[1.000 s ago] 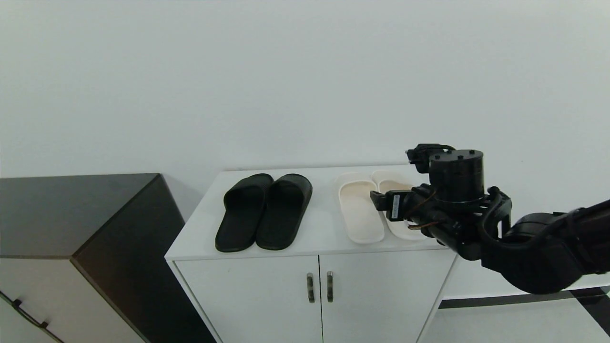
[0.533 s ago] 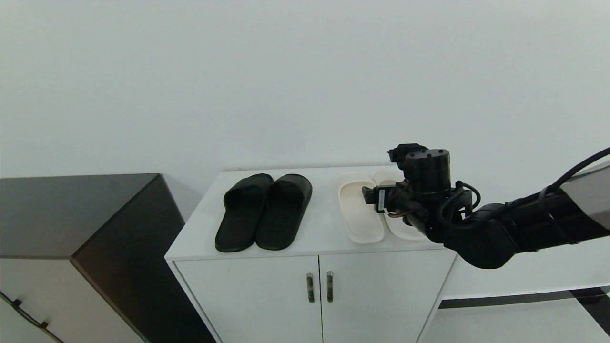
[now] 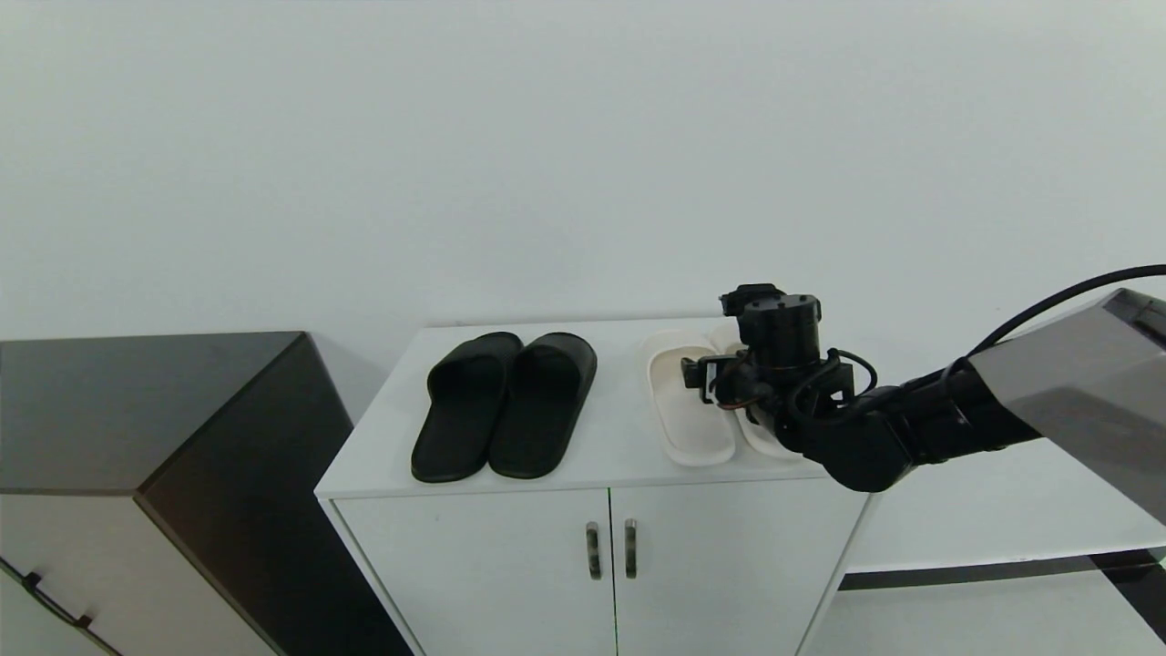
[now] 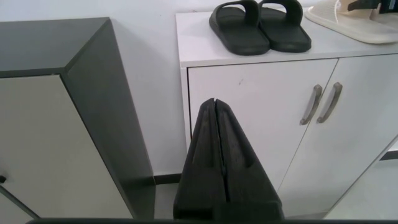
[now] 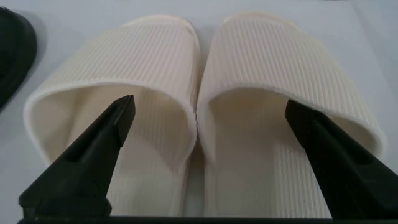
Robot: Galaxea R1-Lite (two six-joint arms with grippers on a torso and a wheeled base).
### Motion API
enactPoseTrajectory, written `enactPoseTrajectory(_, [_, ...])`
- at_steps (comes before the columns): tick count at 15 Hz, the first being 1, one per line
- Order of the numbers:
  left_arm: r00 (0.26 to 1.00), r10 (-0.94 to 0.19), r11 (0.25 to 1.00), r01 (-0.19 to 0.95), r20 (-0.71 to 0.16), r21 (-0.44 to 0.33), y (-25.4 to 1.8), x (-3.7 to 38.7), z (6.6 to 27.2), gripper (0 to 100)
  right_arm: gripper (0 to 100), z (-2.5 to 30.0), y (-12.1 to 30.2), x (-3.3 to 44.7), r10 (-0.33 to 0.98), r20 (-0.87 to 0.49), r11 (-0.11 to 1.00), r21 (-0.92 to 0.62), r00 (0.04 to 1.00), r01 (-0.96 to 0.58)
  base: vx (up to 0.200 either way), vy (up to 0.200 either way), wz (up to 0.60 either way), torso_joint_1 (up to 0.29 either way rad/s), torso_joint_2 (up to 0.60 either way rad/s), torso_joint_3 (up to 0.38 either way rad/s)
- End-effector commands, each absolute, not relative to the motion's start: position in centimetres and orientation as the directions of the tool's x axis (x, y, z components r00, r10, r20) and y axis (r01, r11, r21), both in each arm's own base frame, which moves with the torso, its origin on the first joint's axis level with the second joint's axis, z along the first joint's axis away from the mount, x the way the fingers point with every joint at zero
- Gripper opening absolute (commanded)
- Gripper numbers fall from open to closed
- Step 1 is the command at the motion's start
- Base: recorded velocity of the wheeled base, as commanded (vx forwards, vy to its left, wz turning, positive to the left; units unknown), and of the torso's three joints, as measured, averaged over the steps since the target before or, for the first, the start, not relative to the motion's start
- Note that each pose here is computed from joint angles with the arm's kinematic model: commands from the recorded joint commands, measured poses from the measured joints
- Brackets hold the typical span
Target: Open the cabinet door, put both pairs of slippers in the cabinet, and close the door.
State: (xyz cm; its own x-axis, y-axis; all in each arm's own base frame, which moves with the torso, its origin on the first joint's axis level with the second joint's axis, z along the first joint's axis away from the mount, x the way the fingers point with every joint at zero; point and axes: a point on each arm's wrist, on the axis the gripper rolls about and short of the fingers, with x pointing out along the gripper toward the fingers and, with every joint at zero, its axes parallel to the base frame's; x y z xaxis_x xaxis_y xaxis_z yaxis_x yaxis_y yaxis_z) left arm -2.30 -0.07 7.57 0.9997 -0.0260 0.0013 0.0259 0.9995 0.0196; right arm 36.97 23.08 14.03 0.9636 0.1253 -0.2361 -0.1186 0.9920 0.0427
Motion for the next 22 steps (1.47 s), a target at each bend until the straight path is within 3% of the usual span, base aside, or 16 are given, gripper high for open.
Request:
enactPoseTrajectory(1, [1.0, -0.025, 1.0, 0.025, 0.0, 0.018, -0.1, -2.3, 7.6, 0, 100, 13.5, 23.2, 38.0, 0.117, -0.232, 0.993, 0.039, 0.966, -0.111, 0.0, 0.0, 0.0, 0.0, 0.0, 0.0])
enactPoseTrajectory(2, [1.0, -0.025, 1.0, 0.025, -0.002, 0.018, -0.1, -2.3, 7.5, 0, 0, 13.5, 23.2, 38.3, 0.115, -0.227, 0.993, 0.041, 0.967, -0.108, 0.0, 0.0, 0.0, 0.0, 0.0, 0.0])
enactPoseTrajectory(8, [1.0, -0.025, 1.0, 0.025, 0.0, 0.015, -0.1, -2.3, 7.6, 0, 0, 14.4, 23.7, 38.5, 0.124, -0.197, 0.992, 0.049, 0.972, -0.117, 0.0, 0.0, 0.0, 0.0, 0.0, 0.0])
enactPoseTrajectory(12, [1.0, -0.023, 1.0, 0.023, 0.002, 0.002, -0.1, -2.3, 7.6, 0, 0, 19.5, 22.4, 33.7, 0.204, -0.138, 0.978, 0.07, 0.969, -0.196, 0.0, 0.0, 0.0, 0.0, 0.0, 0.0])
enactPoseTrajectory(15, [1.0, -0.023, 1.0, 0.023, 0.002, 0.0, -0.1, -2.3, 7.6, 0, 0, 22.3, 18.9, 26.0, 0.414, -0.136, 0.91, 0.097, 0.9, -0.403, 0.0, 0.0, 0.0, 0.0, 0.0, 0.0])
enactPoseTrajectory(18, [1.0, -0.025, 1.0, 0.025, 0.002, -0.001, -0.1, -2.3, 7.6, 0, 0, 21.9, 14.9, 17.5, 0.624, -0.168, 0.781, 0.122, 0.763, -0.612, 0.0, 0.0, 0.0, 0.0, 0.0, 0.0])
enactPoseTrajectory(22, [1.0, -0.026, 1.0, 0.026, 0.002, 0.002, -0.1, -2.3, 7.6, 0, 0, 20.6, 10.0, 10.7, 0.696, -0.216, 0.716, 0.132, 0.685, -0.685, 0.0, 0.0, 0.0, 0.0, 0.0, 0.0])
